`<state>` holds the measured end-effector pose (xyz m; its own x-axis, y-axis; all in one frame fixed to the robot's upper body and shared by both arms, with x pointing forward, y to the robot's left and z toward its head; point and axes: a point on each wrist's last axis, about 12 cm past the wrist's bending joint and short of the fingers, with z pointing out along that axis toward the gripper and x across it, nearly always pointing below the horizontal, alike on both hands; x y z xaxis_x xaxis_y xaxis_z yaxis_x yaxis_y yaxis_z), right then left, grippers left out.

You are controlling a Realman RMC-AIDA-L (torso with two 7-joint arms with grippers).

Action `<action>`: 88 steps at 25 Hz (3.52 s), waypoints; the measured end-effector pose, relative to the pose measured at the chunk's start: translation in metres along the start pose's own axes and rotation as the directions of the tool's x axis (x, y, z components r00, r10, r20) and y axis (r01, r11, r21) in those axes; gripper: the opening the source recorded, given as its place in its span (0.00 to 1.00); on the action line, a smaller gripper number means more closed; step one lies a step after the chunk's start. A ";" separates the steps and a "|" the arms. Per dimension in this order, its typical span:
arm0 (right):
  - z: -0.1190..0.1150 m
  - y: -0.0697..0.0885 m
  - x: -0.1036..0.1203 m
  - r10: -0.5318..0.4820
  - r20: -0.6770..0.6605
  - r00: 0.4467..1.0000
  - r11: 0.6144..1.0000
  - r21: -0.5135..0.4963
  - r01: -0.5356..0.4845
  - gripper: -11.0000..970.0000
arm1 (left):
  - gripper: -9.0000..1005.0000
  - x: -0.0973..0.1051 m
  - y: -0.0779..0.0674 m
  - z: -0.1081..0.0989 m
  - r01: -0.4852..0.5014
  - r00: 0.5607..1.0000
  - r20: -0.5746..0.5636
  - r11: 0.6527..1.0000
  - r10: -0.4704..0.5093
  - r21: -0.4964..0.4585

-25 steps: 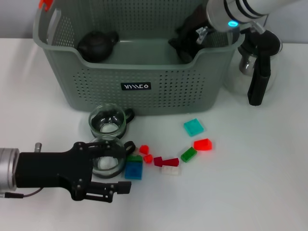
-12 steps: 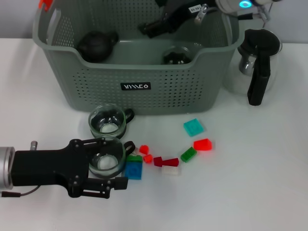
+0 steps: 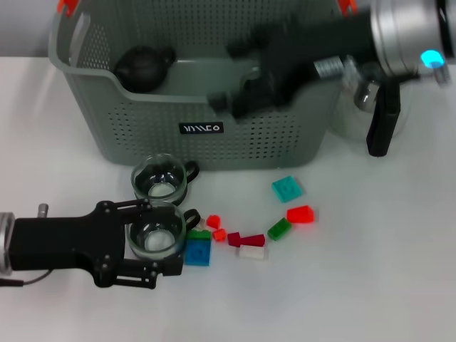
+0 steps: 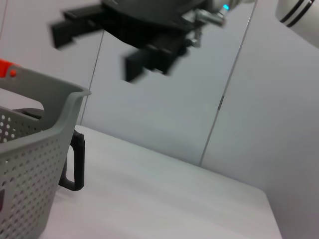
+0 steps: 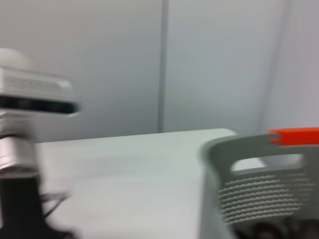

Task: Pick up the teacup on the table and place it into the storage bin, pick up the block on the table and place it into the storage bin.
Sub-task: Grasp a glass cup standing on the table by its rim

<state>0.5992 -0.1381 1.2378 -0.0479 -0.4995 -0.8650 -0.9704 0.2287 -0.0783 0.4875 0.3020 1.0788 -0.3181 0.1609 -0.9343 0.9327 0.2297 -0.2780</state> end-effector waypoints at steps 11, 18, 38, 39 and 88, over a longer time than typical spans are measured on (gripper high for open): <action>-0.014 0.028 0.046 0.067 -0.131 0.989 0.980 -0.180 -0.090 0.93 | 0.70 -0.026 0.011 -0.013 -0.038 0.974 -0.224 0.999 0.042 0.021; -0.008 0.033 0.055 0.110 -0.268 0.957 0.961 -0.216 -0.171 0.93 | 0.70 -0.052 0.025 -0.004 -0.045 0.902 -0.429 0.999 0.053 0.030; -0.019 0.018 0.065 0.126 -0.302 0.945 0.970 -0.160 -0.180 0.93 | 0.70 -0.074 0.043 0.061 -0.098 0.762 -0.638 0.994 0.109 0.053; -0.018 0.018 0.066 0.130 -0.301 0.945 0.970 -0.159 -0.184 0.93 | 0.70 -0.075 0.044 0.061 -0.101 0.759 -0.642 0.994 0.109 0.050; -0.003 0.009 0.075 0.095 -0.269 0.958 0.978 -0.153 -0.140 0.93 | 0.69 -0.072 0.032 0.094 -0.144 0.572 -0.810 0.988 0.132 0.059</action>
<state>0.5864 -0.1762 1.1735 -0.2016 -0.6820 -0.7030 -0.9789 0.1656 0.1200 0.5558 0.2076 1.1162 -0.1965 0.8995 -0.3902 0.9772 0.1473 -0.1527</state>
